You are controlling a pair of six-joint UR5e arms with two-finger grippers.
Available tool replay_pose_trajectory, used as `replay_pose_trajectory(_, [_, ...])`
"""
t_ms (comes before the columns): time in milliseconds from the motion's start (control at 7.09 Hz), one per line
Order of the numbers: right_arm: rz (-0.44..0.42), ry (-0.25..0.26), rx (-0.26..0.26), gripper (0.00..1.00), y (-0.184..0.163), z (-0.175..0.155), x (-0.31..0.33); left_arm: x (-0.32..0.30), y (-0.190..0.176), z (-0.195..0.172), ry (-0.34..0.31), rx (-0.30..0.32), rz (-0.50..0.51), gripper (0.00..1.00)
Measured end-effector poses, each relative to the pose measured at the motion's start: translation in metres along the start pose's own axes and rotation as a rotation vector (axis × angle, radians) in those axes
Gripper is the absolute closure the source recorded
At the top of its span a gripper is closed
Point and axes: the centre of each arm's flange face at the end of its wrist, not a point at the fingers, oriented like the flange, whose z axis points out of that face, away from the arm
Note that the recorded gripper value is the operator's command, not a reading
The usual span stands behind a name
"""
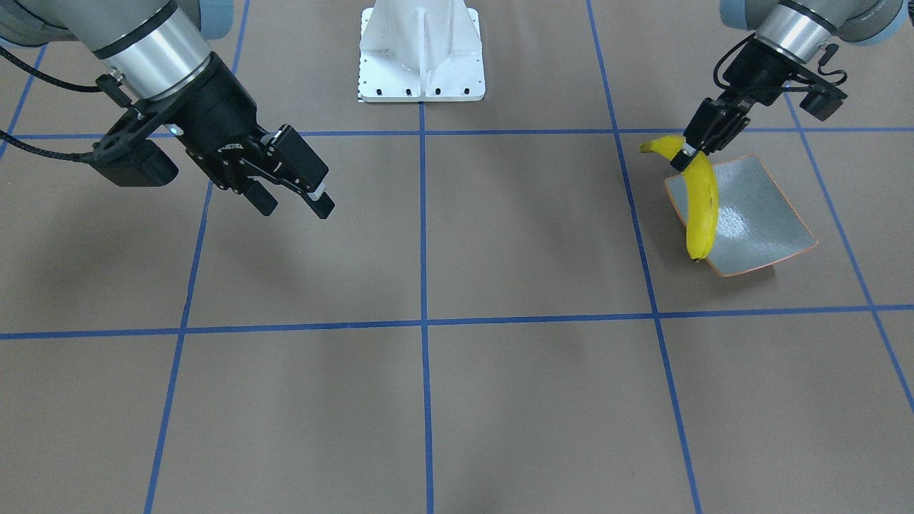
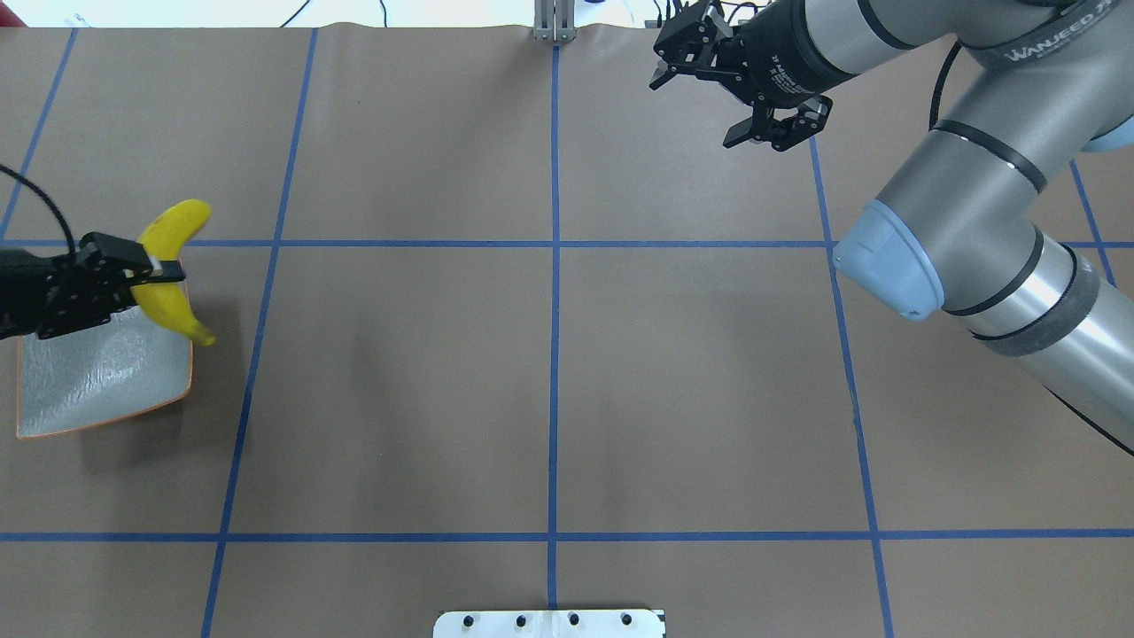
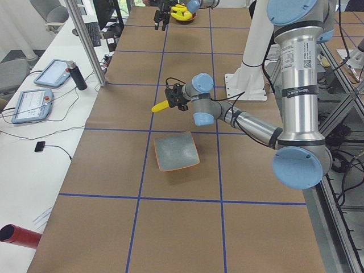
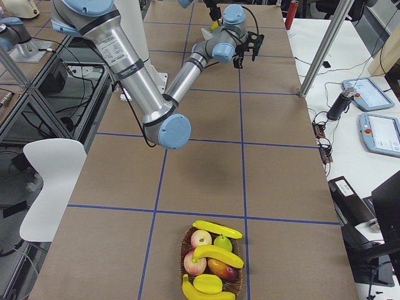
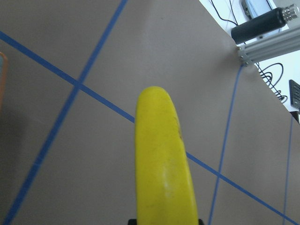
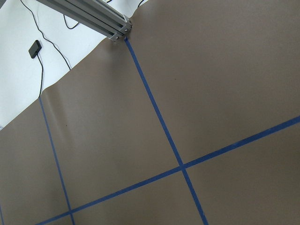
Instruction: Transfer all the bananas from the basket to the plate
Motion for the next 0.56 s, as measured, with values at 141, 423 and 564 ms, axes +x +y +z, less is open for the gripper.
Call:
replay_pose_trajectory(141, [-0.011, 0.007, 0.008, 0.0, -0.002, 0.002, 0.004, -0.024, -0.002, -0.007, -0.03, 0.012, -0.009, 1.0])
replay_pose_trajectory(423, [-0.016, 0.015, 0.031, 0.0, -0.003, 0.006, 0.007, -0.053, -0.007, -0.006, -0.072, 0.021, -0.059, 1.0])
replay_pose_trajectory(564, [-0.017, 0.016, 0.034, 0.0, -0.003, 0.007, 0.007, -0.059, -0.009, -0.003, -0.073, 0.022, -0.094, 1.0])
